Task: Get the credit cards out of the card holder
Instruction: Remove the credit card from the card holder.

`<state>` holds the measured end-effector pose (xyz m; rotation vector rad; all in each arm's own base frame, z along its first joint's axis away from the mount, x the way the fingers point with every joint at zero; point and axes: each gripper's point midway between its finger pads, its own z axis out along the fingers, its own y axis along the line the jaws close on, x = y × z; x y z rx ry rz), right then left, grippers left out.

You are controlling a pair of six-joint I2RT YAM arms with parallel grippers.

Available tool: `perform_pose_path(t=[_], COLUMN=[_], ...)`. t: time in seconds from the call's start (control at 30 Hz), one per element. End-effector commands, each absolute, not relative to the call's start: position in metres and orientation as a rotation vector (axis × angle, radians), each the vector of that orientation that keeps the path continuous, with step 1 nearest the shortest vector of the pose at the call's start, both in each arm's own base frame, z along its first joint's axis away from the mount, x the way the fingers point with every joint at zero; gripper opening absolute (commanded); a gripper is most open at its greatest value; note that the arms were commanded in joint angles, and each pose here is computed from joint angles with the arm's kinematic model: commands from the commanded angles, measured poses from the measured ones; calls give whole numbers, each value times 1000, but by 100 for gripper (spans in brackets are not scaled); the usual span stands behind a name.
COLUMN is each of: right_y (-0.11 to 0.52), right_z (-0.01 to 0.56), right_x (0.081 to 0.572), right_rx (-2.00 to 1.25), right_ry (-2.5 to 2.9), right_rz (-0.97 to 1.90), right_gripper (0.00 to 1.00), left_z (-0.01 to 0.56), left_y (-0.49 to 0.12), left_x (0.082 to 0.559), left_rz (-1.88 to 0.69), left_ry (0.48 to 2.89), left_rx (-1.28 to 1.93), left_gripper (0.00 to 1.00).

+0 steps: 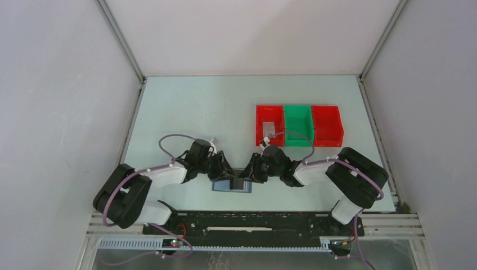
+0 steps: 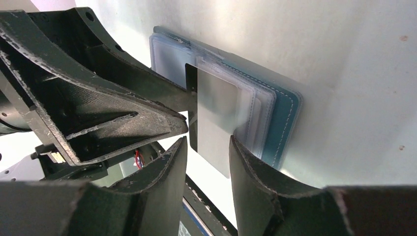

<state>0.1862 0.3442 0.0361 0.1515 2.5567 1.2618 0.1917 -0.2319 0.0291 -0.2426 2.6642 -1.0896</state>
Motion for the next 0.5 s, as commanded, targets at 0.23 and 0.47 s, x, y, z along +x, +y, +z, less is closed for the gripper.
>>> perform_pose_path(t=[0.23,0.47], right_y=[350,349], right_z=[25,18], right_x=[184,183], right_rx=[192,206], right_ry=[2588,2609], right_rz=[1277,1263], right_gripper=[46,45], left_z=[23,28], left_y=[-226,-223], left_x=[188,188], left_rz=[-1094,-1127], left_ry=[2652,2628], left_rx=[-251,-250], left_gripper=[21,0])
